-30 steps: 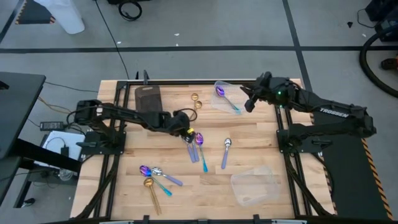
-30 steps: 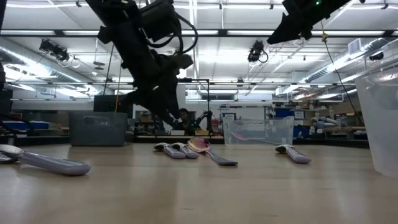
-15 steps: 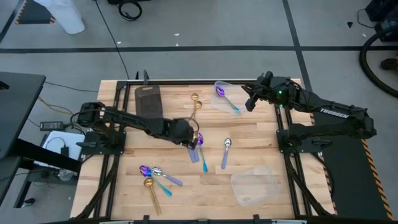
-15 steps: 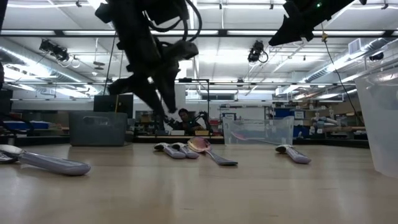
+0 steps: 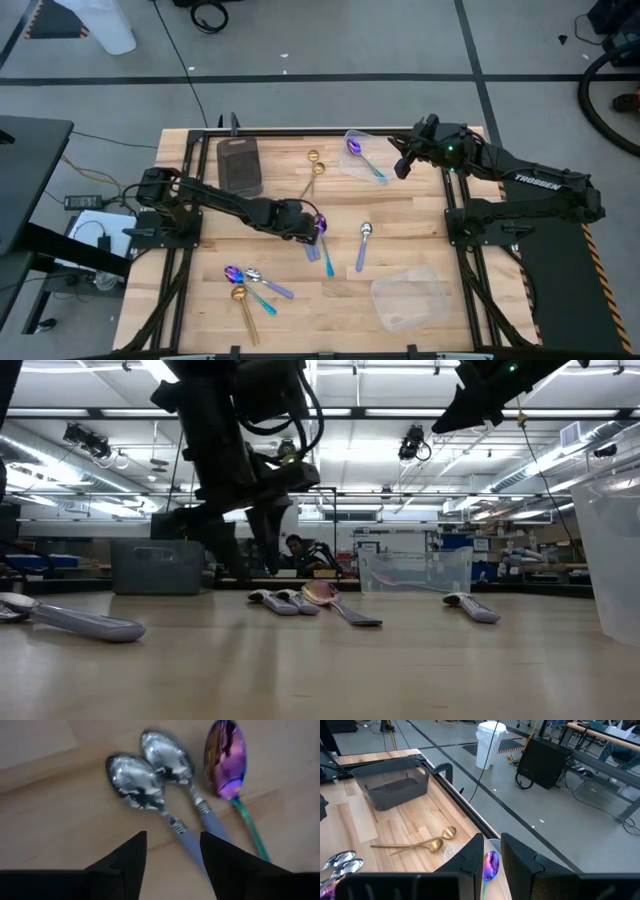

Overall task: Sort silverware by color (type)
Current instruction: Put the purple spoon into the black bin

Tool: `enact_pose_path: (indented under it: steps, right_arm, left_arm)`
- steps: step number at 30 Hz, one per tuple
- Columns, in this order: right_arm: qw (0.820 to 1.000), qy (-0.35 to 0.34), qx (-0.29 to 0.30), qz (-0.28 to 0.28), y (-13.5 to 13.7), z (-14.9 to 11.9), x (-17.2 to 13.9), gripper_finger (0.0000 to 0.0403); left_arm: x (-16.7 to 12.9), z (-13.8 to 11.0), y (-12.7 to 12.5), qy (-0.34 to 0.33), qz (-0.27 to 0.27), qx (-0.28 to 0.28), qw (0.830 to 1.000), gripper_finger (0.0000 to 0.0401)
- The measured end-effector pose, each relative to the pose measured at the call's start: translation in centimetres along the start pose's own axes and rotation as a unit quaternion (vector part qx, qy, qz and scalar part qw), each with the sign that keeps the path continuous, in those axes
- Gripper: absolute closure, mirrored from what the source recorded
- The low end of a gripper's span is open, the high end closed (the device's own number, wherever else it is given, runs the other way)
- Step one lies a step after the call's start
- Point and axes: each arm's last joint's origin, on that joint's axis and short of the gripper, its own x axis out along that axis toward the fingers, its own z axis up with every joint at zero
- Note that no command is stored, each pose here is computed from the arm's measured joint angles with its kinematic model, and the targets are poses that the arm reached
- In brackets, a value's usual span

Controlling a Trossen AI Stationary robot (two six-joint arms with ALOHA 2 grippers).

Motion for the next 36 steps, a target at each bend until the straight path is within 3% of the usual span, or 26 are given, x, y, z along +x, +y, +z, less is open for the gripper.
enact_pose_path:
  steps: [5, 16, 19, 28, 32, 36]
  right_arm:
    - [1.000, -0.005, -0.002, 0.000, 0.0, 0.1, 0.0, 0.0326]
    - [1.000, 0.002, -0.015, 0.005, 0.2, 0.0, 0.5, 0.0326]
    - [1.000, 0.001, -0.018, 0.005, 0.3, 0.0, 0.6, 0.0326]
    - [1.000, 0.003, -0.022, 0.005, 0.3, 0.0, 0.7, 0.0326]
    - [1.000, 0.002, -0.023, 0.005, 0.3, 0.0, 0.7, 0.0326]
    - [1.000, 0.002, -0.024, 0.005, 0.3, 0.0, 0.8, 0.0326]
  left_arm:
    - [1.1, -0.7, -0.4, 0.007, 0.011, -0.012, 1.000, 0.0209]
    - [3.2, -0.2, -3.0, 0.020, 0.061, 0.060, 0.996, 0.0229]
    - [3.3, -0.3, -2.7, 0.026, 0.066, 0.064, 0.995, 0.0229]
    - [2.8, -0.6, -0.7, 0.093, 0.151, 0.173, 0.969, 0.0230]
    - [2.6, -0.8, -0.3, 0.120, 0.163, 0.189, 0.961, 0.0234]
    - [2.6, -0.9, -0.2, 0.132, 0.166, 0.190, 0.958, 0.0264]
